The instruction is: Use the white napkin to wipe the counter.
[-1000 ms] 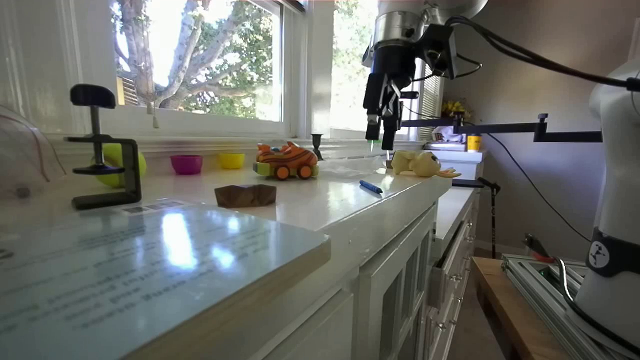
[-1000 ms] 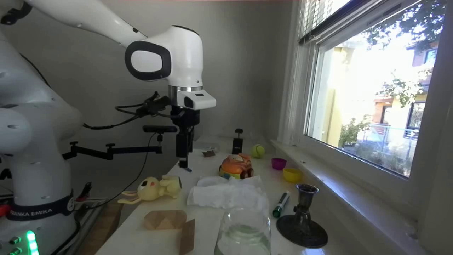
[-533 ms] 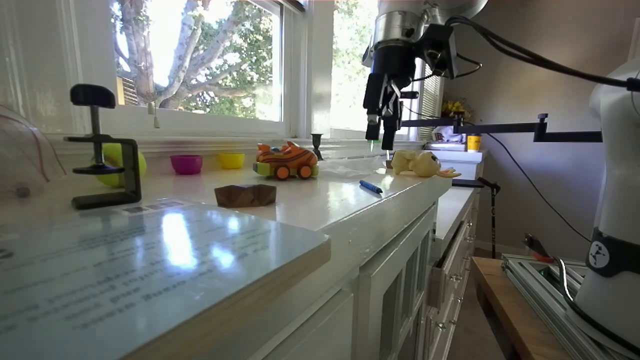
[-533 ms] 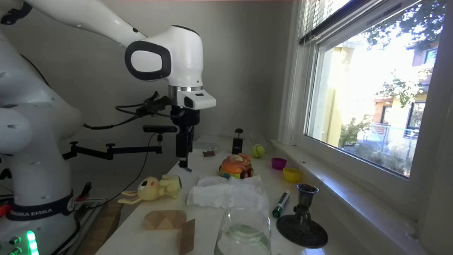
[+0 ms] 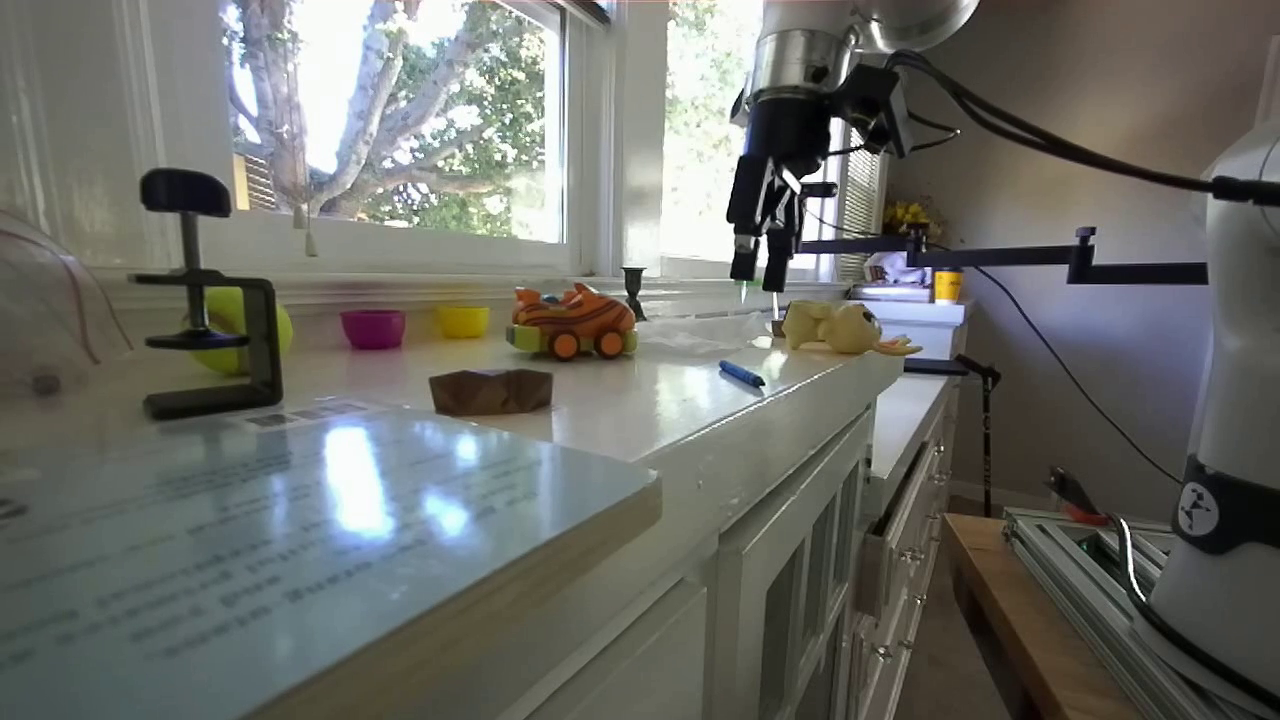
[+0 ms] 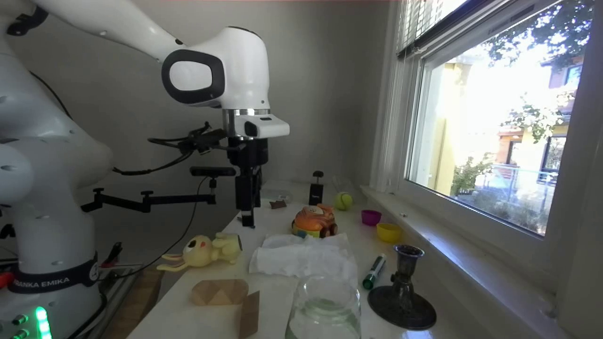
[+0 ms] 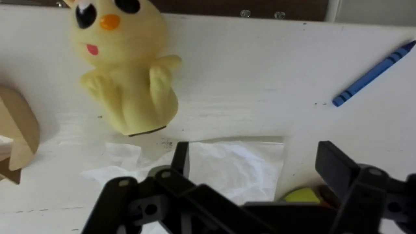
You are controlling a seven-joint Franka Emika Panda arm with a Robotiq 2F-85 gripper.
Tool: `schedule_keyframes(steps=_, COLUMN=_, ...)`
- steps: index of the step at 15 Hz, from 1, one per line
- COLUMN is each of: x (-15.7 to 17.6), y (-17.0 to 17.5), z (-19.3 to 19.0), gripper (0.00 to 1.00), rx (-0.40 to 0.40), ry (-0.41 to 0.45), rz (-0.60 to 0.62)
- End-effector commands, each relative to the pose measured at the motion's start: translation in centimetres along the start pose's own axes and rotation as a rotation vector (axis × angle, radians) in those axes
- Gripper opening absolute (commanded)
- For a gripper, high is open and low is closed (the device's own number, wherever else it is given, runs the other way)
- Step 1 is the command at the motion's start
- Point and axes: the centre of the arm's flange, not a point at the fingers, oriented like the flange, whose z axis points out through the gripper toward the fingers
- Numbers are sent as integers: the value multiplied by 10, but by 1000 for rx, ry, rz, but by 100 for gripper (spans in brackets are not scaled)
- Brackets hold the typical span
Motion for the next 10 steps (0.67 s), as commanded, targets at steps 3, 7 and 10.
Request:
schedule_keyframes(steps=3, x=6, y=28, z=2, gripper=100, rx=-44, ry=51, rz=48)
schedule_keyframes(steps=7, x=16, y=47, z=14, gripper=100, rx=-50, ry=90, rz=91)
schedule_keyframes(steps=10, x=22, y=59, z=24, gripper=100, rx=-70, ry=104, rz=114)
